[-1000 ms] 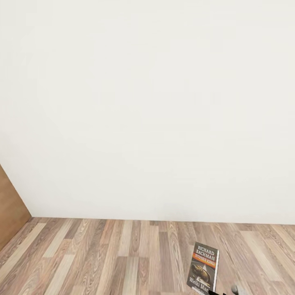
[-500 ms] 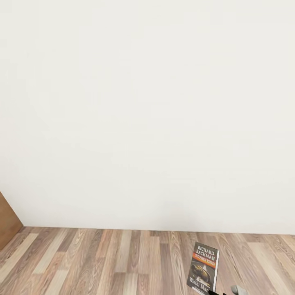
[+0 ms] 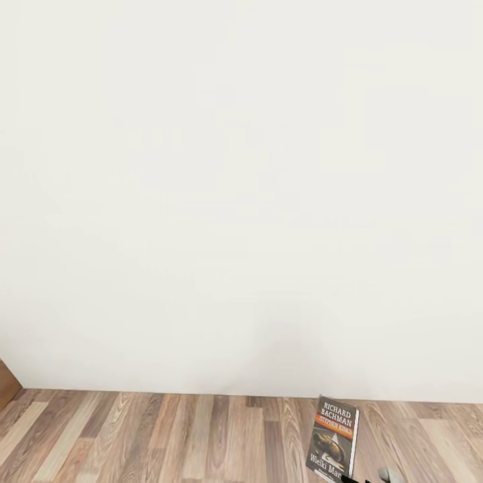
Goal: In the bedroom, move the book from the bed onto either nightstand, and place the two sandals side by side next to the bed.
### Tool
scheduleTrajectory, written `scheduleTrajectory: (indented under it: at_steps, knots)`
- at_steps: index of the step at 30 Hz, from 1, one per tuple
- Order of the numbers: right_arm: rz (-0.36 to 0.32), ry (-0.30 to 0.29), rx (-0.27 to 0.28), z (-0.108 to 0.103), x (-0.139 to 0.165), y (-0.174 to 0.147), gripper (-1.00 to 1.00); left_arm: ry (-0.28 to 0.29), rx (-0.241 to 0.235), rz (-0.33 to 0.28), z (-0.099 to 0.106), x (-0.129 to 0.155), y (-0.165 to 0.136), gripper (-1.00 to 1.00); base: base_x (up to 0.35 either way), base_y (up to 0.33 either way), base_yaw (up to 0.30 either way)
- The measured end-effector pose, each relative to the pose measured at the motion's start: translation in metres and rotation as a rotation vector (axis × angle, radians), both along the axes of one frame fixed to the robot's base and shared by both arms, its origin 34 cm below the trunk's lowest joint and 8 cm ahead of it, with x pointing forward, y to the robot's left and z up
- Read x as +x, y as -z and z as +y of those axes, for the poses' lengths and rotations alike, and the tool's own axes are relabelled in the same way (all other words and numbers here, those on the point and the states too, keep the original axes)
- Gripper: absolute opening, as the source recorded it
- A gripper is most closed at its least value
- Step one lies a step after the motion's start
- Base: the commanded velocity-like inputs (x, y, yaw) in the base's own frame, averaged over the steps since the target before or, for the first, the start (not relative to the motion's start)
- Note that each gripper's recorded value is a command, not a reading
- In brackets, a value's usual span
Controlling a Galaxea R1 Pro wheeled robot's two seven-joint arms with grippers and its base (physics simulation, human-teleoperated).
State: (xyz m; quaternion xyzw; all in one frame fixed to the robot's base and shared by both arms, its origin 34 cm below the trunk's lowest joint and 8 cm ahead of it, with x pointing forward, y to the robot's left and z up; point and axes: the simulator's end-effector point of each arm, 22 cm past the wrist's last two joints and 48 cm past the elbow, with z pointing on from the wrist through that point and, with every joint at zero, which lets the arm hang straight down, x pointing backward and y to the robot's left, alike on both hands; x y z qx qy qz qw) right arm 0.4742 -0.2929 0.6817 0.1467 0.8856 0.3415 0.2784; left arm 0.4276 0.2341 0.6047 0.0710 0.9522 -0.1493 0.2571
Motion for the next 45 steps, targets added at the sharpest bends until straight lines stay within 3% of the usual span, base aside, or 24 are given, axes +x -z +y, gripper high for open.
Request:
scheduleTrajectory:
  at_steps: [25,45]
  knots:
    - [-0.001,0.002,0.001,-0.0002,0.0005,-0.0002,-1.0,0.0,0.0,0.001,0.0,-0.0001,0.0002,1.0,0.219,0.0,0.0]
    - [-0.001,0.003,0.001,-0.0003,0.0009,-0.0001,-1.0,0.0,0.0,0.001,0.0,0.0,0.0004,1.0,0.014,0.0,-0.122]
